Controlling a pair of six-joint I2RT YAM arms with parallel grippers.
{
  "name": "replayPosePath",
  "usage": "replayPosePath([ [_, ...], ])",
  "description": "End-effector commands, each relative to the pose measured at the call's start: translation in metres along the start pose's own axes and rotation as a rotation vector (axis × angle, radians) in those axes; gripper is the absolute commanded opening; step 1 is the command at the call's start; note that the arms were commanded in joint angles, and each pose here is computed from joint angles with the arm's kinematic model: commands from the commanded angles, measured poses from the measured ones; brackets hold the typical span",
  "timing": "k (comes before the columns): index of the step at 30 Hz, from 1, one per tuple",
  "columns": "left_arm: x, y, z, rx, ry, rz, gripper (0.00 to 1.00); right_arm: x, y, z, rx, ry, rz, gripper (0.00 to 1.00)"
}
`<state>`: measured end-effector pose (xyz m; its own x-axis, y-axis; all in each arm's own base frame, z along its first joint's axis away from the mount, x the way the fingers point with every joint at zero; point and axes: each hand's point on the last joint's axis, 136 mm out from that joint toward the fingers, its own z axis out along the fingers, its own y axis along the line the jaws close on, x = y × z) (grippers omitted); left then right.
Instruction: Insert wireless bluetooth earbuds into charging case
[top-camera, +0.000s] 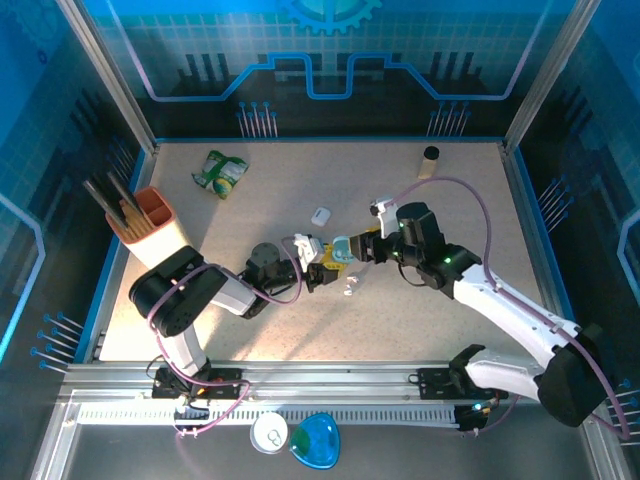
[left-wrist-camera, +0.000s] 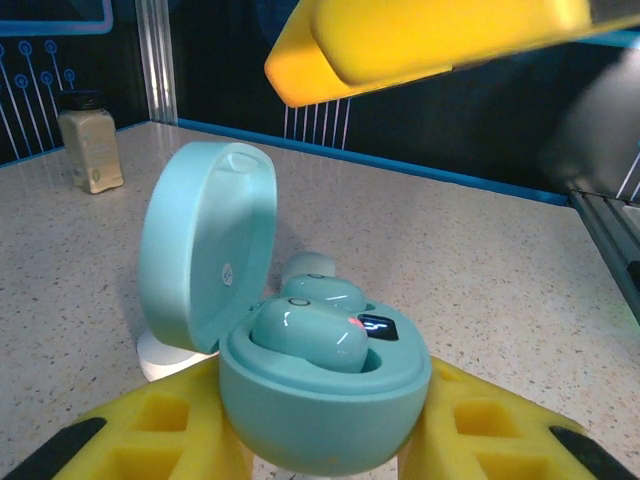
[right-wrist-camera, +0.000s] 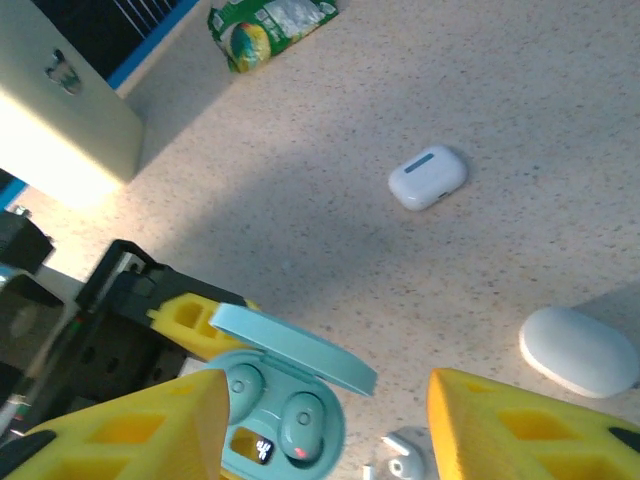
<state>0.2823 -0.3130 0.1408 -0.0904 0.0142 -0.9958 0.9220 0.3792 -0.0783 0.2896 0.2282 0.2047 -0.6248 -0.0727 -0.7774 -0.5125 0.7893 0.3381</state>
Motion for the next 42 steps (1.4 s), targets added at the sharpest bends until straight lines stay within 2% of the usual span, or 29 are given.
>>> replayPosePath([
  [1, -0.007, -0.005, -0.002, 0.038, -0.041, 0.025, 0.30, -0.022, 0.010, 0.002, -0.033, -0.004, 0.077, 0.50],
  [6, -0.012, -0.005, -0.002, 0.035, -0.051, 0.018, 0.30, -0.008, -0.005, 0.021, 0.051, 0.151, 0.102, 0.44],
  [11, -0.019, -0.001, -0.003, 0.008, -0.068, 0.000, 0.30, 0.000, -0.005, 0.026, 0.041, 0.201, 0.084, 0.44],
  [14, -0.023, 0.008, -0.003, -0.041, -0.079, -0.024, 0.30, 0.005, 0.000, 0.021, 0.016, 0.221, 0.058, 0.48],
  [20, -0.031, 0.013, -0.001, -0.064, -0.102, -0.039, 0.31, 0.002, -0.003, 0.004, 0.028, 0.167, 0.077, 0.58],
  [28, -0.051, 0.016, 0.005, -0.054, -0.147, -0.041, 0.31, -0.019, -0.003, -0.024, -0.131, 0.019, 0.372, 0.76],
  [29, -0.054, 0.015, 0.005, -0.052, -0.153, -0.041, 0.31, -0.012, -0.005, -0.024, -0.147, 0.030, 0.416, 0.77],
  [35, -0.066, 0.016, 0.005, -0.055, -0.180, -0.034, 0.32, -0.010, -0.001, -0.033, -0.244, 0.046, 0.541, 0.79],
  [42, -0.077, 0.013, 0.004, -0.044, -0.203, -0.020, 0.32, -0.005, 0.013, -0.026, -0.383, 0.075, 0.674, 0.79],
])
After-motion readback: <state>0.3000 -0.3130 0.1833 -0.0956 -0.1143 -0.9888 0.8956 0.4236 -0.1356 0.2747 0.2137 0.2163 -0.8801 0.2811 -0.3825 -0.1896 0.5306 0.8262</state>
